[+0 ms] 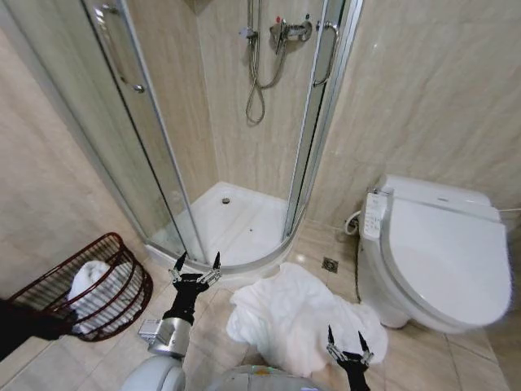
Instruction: Discard the used towel into the hamper.
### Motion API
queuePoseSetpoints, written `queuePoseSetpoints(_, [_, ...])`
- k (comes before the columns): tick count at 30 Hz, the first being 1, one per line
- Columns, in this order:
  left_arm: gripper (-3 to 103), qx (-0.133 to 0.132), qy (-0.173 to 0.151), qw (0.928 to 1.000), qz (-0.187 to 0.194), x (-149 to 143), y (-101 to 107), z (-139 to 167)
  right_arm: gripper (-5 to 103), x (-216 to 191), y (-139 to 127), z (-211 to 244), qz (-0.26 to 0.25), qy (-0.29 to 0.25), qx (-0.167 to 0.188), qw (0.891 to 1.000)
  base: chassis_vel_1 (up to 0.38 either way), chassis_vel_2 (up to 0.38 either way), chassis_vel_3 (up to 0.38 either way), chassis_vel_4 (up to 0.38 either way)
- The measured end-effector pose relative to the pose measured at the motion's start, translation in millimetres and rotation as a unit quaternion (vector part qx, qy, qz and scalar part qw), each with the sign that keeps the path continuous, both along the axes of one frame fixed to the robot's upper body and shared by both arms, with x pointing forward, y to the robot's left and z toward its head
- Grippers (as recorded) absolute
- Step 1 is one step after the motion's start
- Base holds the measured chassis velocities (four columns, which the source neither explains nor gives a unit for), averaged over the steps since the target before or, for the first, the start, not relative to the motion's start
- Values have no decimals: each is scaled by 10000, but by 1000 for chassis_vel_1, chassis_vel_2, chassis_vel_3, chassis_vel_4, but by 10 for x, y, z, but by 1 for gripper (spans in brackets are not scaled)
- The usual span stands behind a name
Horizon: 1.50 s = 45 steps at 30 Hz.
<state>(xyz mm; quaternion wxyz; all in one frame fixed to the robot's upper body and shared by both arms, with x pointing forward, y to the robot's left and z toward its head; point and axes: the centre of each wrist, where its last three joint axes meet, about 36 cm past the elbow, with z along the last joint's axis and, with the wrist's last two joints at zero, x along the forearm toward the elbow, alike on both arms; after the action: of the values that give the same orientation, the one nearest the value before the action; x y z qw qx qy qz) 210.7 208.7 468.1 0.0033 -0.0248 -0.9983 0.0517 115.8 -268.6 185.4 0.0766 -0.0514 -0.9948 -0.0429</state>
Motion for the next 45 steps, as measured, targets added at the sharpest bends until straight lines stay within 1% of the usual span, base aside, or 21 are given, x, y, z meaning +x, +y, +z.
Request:
queuePoseSetpoints(2, [100, 0, 0, 10000, 0, 0, 0, 0, 100, 44, -15, -23, -21, 225, 232, 9995, -5, 0, -42, -4])
queuePoseSetpoints(4, [100, 0, 0, 10000, 0, 0, 0, 0, 100, 55, -17, -26, -29, 270, 272, 9993, -11, -1, -84, -7])
queuePoseSetpoints(7, [100, 1, 0, 10000, 0, 0, 0, 0, 100, 225, -32, -69, -80, 728, 595, 9955, 65, -8, -69, 0])
queuePoseSetpoints(8, [100, 1, 0, 10000, 0, 0, 0, 0, 100, 225, -32, -69, -80, 728, 595, 9955, 89, -8, -70, 18])
queuePoseSetpoints(11, [100, 0, 1, 10000, 0, 0, 0, 0, 100, 455, -90, -218, -77, 1137, 776, 9904, 30, -3, -11, 15])
queuePoseSetpoints(12, [100, 0, 1, 10000, 0, 0, 0, 0, 100, 455, -90, -218, -77, 1137, 776, 9904, 0, 0, 0, 0])
queuePoseSetpoints(14, [100, 0, 1, 10000, 1, 0, 0, 0, 100, 627, -162, -319, -62, 1305, 826, 9880, 0, 0, 0, 0])
queuePoseSetpoints(20, [100, 0, 0, 10000, 0, 0, 0, 0, 100, 923, -318, -495, -28, 1506, 773, 9856, 0, 0, 0, 0])
queuePoseSetpoints(25, [100, 0, 0, 10000, 0, 0, 0, 0, 100, 1083, -300, -645, 24, 1720, 675, 9828, 0, 0, 0, 0])
queuePoseSetpoints(28, [100, 1, 0, 10000, 0, 0, 0, 0, 100, 1221, -280, -849, -21, 1959, 654, 9784, 0, 0, 0, 0])
queuePoseSetpoints(32, [100, 0, 1, 10000, 0, 0, 0, 0, 100, 1336, -278, -938, -40, 2139, 678, 9745, 0, 0, 0, 0])
queuePoseSetpoints(36, [100, 0, 0, 10000, 0, 0, 0, 0, 100, 1460, -292, -1001, -30, 2270, 604, 9720, 0, 0, 0, 0])
queuePoseSetpoints(37, [100, 0, 0, 10000, 0, 0, 0, 0, 103, 1526, -308, -1020, -42, 2324, 550, 9710, 0, 0, 0, 0])
queuePoseSetpoints(38, [100, 0, 0, 10000, 0, 0, 0, 0, 100, 1574, -324, -1035, -43, 2371, 518, 9701, 0, 0, 0, 0])
queuePoseSetpoints(39, [100, 0, 0, 10000, 0, 0, 0, 0, 100, 1574, -324, -1035, -43, 2371, 518, 9701, 0, 0, 0, 0])
queuePoseSetpoints(42, [100, 0, 1, 10000, 0, 0, 0, 0, 86, 1640, -359, -1071, 31, 2442, 491, 9685, 0, 0, 0, 0])
queuePoseSetpoints(44, [100, 0, 0, 10000, 0, 0, 0, 0, 86, 1648, -358, -1078, 74, 2449, 497, 9682, 0, 0, 0, 0])
queuePoseSetpoints(45, [100, 0, 0, 10000, 0, 0, 0, 0, 81, 1654, -350, -1083, 100, 2452, 503, 9681, 0, 0, 0, 0])
